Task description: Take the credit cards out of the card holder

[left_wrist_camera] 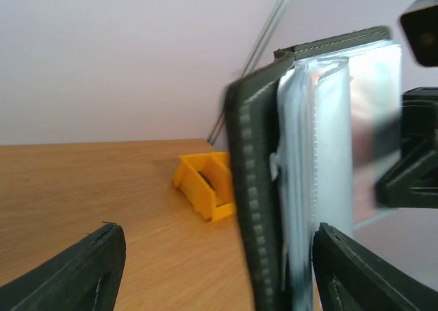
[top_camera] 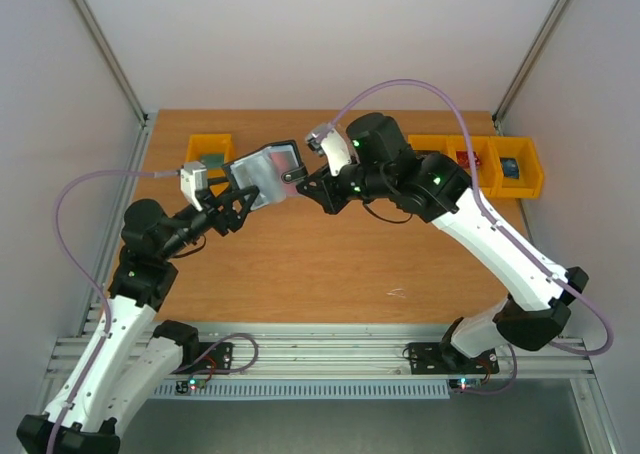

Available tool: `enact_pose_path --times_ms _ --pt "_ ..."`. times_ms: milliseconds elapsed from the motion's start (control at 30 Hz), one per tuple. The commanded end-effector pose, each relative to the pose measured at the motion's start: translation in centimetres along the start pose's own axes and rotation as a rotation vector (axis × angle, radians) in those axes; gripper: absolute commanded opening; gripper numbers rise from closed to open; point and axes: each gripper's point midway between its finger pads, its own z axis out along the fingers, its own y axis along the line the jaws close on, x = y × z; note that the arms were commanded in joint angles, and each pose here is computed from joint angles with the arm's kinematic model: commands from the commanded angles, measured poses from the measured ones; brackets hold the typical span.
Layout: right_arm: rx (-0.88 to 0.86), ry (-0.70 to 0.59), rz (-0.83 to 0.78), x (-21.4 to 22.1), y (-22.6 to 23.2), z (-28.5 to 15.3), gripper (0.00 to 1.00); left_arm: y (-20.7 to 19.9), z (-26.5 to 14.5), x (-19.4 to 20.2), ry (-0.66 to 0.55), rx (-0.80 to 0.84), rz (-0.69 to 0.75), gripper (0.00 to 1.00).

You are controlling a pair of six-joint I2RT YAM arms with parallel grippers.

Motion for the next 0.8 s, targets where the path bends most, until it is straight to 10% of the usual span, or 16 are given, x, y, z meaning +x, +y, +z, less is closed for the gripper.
enact_pose_path --times_ms 0,300,400,600,767 --pt "-0.179 -0.086 0.006 -1.4 1.9 -2.8 0.01 -2.6 -0.7 -1.2 -0.042 0.125 0.021 0.76" --pt "-0.271 -0.063 -0.022 -0.4 2.6 -3.9 0.01 -4.8 -1.2 -1.4 -0.031 0.241 0.039 0.75" --pt "-0.295 -0.069 -0.023 -0.4 2.5 -4.6 0.01 -4.8 -1.3 -2.0 -0.047 0.232 0.03 0.5" --pt "-0.321 -0.057 -0.021 0.0 2.2 -5.2 0.01 -6.1 -1.9 -2.7 -0.056 0.295 0.056 0.34" --pt "-0.345 -0.052 -0.005 0.2 1.8 -5.0 0.01 -7.0 -2.1 -2.8 -0.048 0.336 0.056 0.43"
